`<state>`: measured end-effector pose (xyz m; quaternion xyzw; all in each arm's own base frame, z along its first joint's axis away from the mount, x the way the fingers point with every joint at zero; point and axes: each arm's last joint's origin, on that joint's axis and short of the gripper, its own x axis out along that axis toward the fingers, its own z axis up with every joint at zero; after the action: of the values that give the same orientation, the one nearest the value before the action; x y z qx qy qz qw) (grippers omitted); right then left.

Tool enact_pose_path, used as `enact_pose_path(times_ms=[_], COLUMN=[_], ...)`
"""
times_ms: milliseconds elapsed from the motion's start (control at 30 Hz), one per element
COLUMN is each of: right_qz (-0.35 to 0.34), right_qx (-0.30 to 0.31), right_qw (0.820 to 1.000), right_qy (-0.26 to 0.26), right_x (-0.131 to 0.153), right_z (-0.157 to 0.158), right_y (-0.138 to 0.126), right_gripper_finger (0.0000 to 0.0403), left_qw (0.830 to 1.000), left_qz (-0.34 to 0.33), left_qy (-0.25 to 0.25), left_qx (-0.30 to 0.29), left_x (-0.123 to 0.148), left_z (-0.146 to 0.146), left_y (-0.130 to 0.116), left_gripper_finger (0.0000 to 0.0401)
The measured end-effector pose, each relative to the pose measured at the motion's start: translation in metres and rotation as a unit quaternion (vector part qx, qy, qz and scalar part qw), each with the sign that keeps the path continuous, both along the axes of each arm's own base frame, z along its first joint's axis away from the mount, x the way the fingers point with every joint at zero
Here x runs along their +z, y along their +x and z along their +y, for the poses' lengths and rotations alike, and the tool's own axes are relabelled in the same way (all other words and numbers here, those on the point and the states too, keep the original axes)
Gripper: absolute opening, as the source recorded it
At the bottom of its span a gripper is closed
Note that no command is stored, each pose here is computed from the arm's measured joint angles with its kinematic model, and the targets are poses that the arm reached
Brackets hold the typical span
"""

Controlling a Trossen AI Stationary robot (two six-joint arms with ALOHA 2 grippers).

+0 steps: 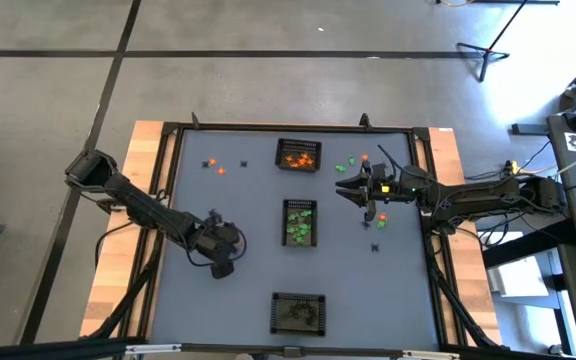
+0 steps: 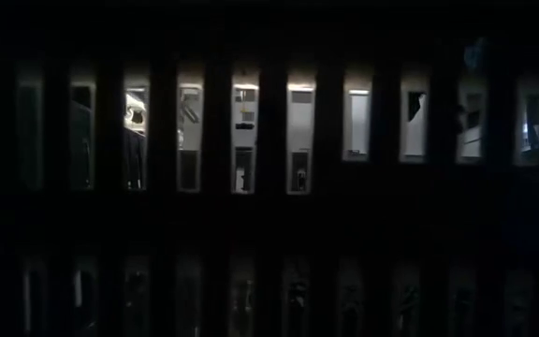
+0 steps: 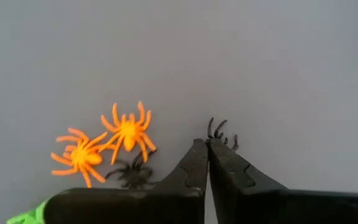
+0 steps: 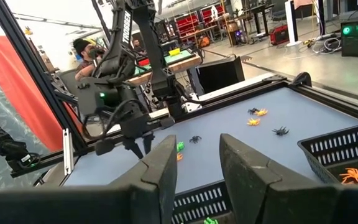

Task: Sort Halloween decoration
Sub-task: Put the black spider toy into the bottom black bin

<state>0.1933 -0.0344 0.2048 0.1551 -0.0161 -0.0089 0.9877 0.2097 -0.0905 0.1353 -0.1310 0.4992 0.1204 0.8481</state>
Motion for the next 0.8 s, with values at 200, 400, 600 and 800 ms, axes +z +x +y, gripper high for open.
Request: enact_pose_path(times_ms=[200,400,600,800], right_qz=[0.002,0.002,0.002,0.001], right_qx=[0.000,0.000,0.000,-0.001], right_qw=[1.000,1.000,1.000,1.000], right_qy=[0.000,0.000,0.000,0.001], right_x=[0.000,0.000,0.000,0.000], right_z=[0.000,0.000,0.000,0.000], right_y=[0.000,0.000,0.000,0.000], right_gripper_finger=[0.0119,0.0119,0.0119,0.0119], left_qw=[0.999,0.996,0.987,0.990], left_qz=[-0.019,-0.067,-0.122,-0.116], left_qy=[0.019,0.037,0.059,0.066], left_qx=[-0.019,-0.055,-0.090,-0.046], left_x=[0.017,0.047,0.078,0.072], left_z=[-0.005,-0.015,-0.031,-0.027], left_y=[0.012,0.030,0.041,0.039], left_gripper_finger=[0.0000,0.0000,0.0000,0.0000])
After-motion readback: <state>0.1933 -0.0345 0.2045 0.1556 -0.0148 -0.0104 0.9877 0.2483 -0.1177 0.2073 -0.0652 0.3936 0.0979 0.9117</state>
